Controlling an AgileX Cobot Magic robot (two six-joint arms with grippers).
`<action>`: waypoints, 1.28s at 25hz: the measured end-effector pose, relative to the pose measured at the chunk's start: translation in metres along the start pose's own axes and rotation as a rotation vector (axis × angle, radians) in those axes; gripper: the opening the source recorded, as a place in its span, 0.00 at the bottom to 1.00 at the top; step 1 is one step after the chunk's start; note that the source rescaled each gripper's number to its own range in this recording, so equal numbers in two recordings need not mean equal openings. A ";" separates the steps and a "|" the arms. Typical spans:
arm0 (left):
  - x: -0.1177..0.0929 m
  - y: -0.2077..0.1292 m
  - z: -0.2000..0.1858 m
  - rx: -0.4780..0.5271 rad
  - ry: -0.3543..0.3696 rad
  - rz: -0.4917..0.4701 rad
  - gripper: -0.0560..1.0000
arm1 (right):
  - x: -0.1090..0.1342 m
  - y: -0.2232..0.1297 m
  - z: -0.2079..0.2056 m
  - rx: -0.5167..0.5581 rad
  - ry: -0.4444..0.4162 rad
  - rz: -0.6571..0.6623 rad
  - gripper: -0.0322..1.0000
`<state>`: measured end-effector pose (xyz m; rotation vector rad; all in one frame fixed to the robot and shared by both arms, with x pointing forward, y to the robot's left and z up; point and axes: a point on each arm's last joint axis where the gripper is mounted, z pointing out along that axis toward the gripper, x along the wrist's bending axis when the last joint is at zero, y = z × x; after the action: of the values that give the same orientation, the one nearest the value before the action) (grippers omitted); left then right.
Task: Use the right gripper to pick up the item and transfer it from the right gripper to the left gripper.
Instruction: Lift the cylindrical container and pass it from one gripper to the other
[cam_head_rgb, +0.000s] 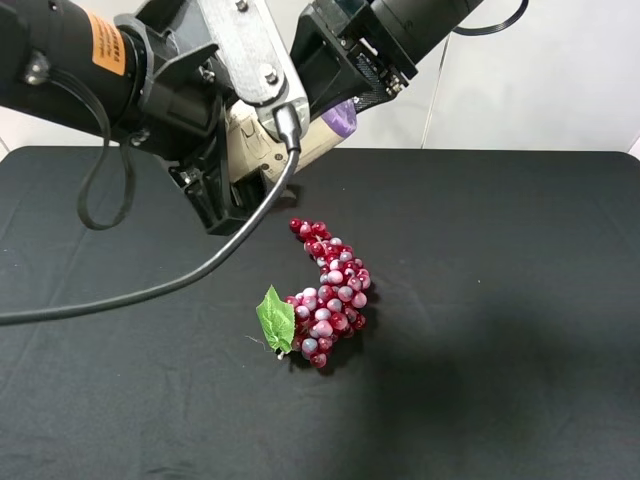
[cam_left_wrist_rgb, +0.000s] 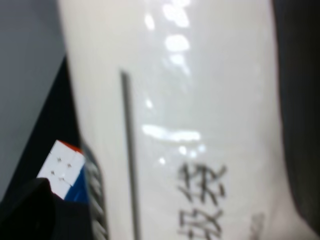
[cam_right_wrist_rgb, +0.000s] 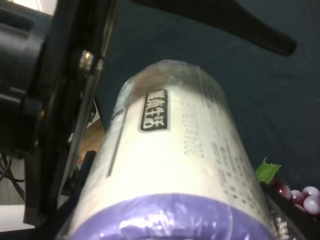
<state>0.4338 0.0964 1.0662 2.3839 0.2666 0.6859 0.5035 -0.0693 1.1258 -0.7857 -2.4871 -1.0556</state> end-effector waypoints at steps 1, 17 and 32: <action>0.000 0.000 0.000 -0.004 0.002 0.000 0.81 | 0.000 0.000 0.000 0.000 0.000 0.000 0.05; -0.001 0.001 0.000 -0.004 -0.002 0.003 0.06 | 0.000 0.002 0.000 -0.022 -0.005 0.003 0.05; -0.001 0.000 0.001 0.004 -0.006 0.005 0.06 | -0.004 -0.001 -0.001 0.014 -0.054 0.022 0.99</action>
<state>0.4331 0.0957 1.0653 2.3908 0.2594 0.6808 0.5059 -0.0721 1.1243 -0.8465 -2.5217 -1.0217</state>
